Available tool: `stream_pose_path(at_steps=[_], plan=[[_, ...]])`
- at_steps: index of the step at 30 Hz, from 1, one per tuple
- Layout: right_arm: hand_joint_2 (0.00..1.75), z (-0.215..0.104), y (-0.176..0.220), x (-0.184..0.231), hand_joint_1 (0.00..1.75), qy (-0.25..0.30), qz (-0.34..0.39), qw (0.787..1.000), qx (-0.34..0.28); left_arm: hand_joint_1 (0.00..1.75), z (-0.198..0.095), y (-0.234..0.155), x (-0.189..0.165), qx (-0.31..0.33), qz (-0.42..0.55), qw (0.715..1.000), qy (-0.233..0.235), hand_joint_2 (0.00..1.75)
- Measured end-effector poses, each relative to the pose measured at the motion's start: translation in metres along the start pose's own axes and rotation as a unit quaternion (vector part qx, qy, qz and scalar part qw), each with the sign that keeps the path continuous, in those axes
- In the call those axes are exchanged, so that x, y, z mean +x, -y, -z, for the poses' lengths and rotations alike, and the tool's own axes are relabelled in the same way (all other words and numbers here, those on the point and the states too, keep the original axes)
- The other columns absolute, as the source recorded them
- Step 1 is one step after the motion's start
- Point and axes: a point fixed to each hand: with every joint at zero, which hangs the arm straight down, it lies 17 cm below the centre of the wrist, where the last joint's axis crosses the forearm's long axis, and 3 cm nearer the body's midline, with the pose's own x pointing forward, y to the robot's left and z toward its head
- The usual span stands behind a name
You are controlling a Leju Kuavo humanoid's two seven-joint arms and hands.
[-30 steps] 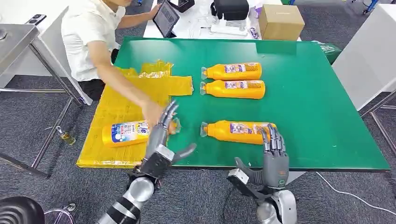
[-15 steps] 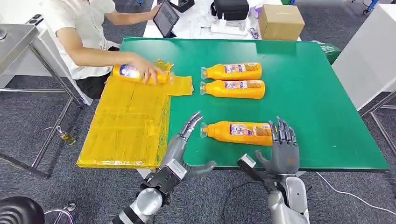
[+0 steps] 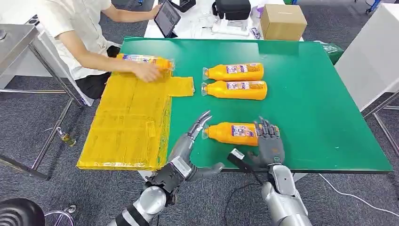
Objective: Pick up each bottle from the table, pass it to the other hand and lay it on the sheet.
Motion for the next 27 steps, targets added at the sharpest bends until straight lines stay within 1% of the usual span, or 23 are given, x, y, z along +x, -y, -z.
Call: stream_pose_path(at_steps=[5, 11, 16, 18, 25, 26, 27], plan=[[1.75, 0.008, -0.006, 0.001, 0.00, 0.011, -0.028, 0.999, 0.016, 0.00, 0.003, 0.004, 0.004, -0.008, -0.004, 1.000, 0.005, 1.75], [1.75, 0.017, -0.018, -0.008, 0.00, 0.002, -0.055, 0.997, 0.046, 0.00, 0.003, 0.006, 0.004, -0.013, -0.011, 1.000, 0.003, 1.75], [1.75, 0.028, -0.024, -0.022, 0.00, -0.018, -0.096, 0.993, 0.074, 0.00, 0.003, 0.007, 0.004, -0.015, -0.012, 1.000, 0.003, 1.75], [1.75, 0.032, -0.025, -0.025, 0.00, -0.018, -0.106, 0.991, 0.083, 0.00, 0.004, 0.007, 0.004, -0.015, -0.012, 1.000, 0.003, 1.75], [1.75, 0.035, -0.027, -0.029, 0.00, -0.017, -0.120, 0.988, 0.094, 0.00, 0.004, 0.007, 0.004, -0.015, -0.013, 1.000, 0.003, 1.75], [1.75, 0.035, -0.028, -0.030, 0.61, -0.019, -0.120, 0.988, 0.100, 0.00, 0.004, 0.007, 0.004, -0.016, -0.014, 1.000, 0.002, 1.75], [1.75, 0.035, -0.030, -0.033, 1.43, -0.023, -0.118, 0.987, 0.107, 0.00, 0.004, 0.007, 0.004, -0.017, -0.015, 1.000, 0.003, 1.75]])
